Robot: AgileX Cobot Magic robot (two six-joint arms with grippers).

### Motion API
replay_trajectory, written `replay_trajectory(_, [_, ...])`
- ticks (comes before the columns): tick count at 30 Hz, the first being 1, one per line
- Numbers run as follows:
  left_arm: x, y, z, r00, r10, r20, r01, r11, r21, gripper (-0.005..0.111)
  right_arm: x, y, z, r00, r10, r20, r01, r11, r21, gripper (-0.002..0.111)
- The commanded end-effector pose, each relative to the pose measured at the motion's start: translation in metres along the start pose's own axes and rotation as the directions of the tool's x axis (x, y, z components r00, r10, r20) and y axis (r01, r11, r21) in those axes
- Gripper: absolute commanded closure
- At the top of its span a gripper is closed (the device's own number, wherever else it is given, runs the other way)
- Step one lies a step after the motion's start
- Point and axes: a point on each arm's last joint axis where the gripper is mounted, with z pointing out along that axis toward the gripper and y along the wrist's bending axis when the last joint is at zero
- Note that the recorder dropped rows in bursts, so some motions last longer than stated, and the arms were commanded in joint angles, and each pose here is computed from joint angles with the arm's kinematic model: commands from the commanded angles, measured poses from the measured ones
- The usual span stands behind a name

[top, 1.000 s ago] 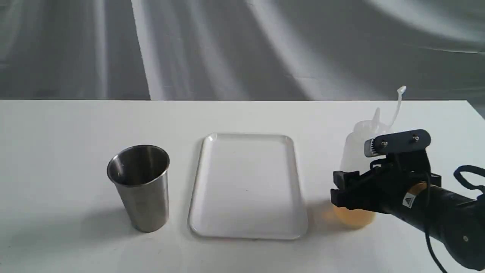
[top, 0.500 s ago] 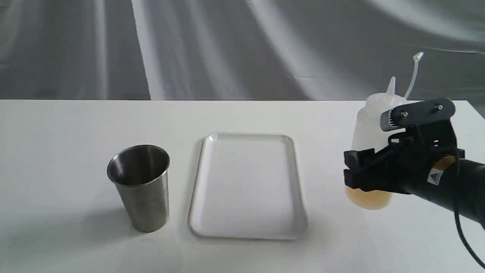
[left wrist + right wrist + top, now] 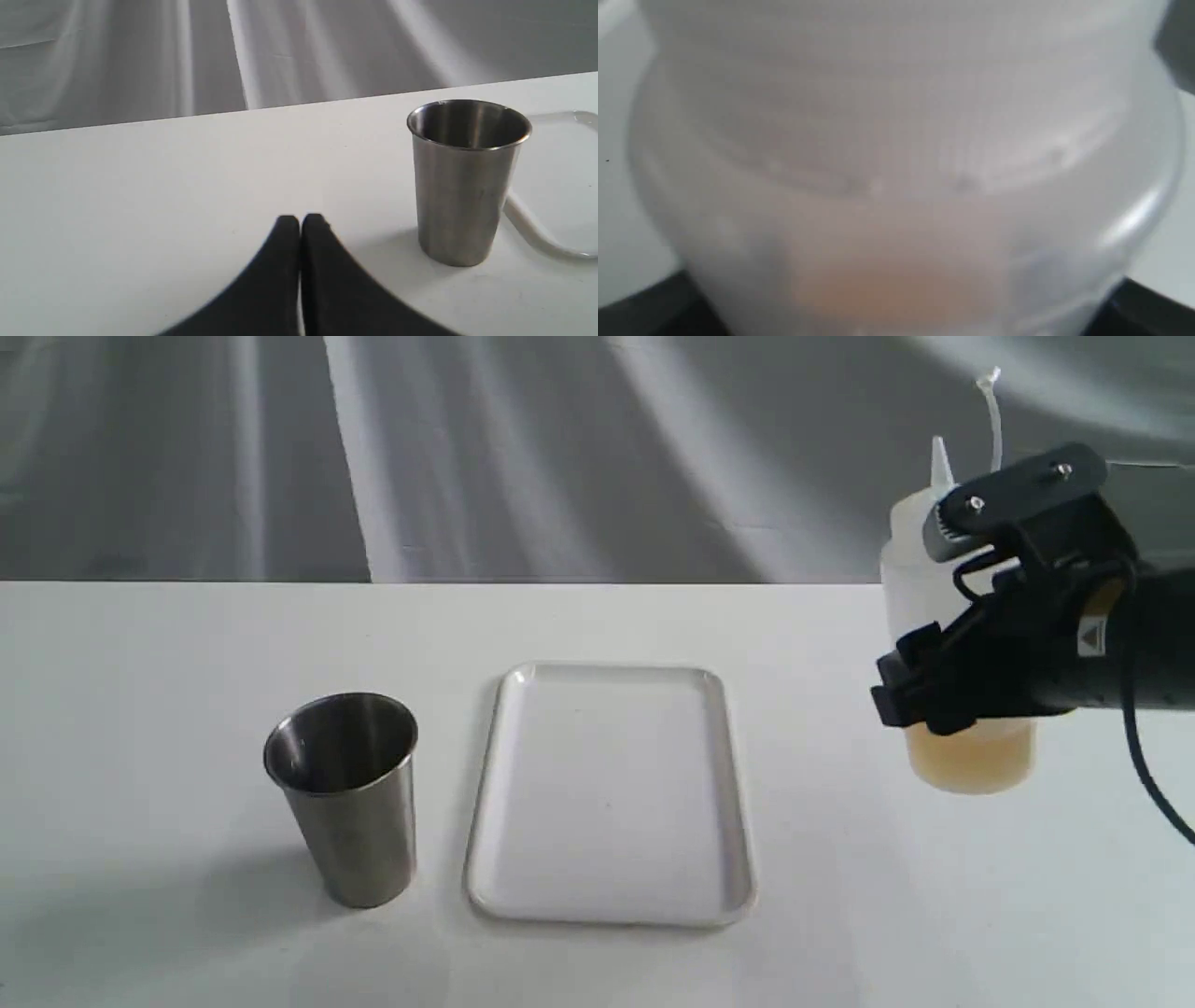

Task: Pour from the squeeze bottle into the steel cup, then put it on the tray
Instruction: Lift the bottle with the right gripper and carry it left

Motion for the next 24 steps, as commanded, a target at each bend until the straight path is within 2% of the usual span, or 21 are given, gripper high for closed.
replay_trajectory(1, [0.001,0.0,0.0,1.0,-0.003,0.005,0.003,1.0,0.006,0.107,-0.029,0.009,-0.013,0.994,-0.103,0.034,0.103,0.995,0.014,0.098])
replay_trajectory(7, [0.001,0.0,0.0,1.0,-0.003,0.005,0.003,1.0,0.006,0.107,-0.061,0.042,-0.017,0.977,-0.189,0.098,0.193,0.981,-0.032,0.098])
replay_trajectory(17, [0.001,0.0,0.0,1.0,-0.005,0.005,0.005,1.0,0.006,0.107,-0.087,0.104,0.011,0.926,-0.377,0.022,0.378,0.925,-0.049,0.098])
replay_trajectory(24, [0.001,0.0,0.0,1.0,-0.003,0.005,0.003,1.0,0.006,0.107,-0.107,0.148,0.025,0.897,-0.441,0.034,0.442,0.895,-0.057,0.098])
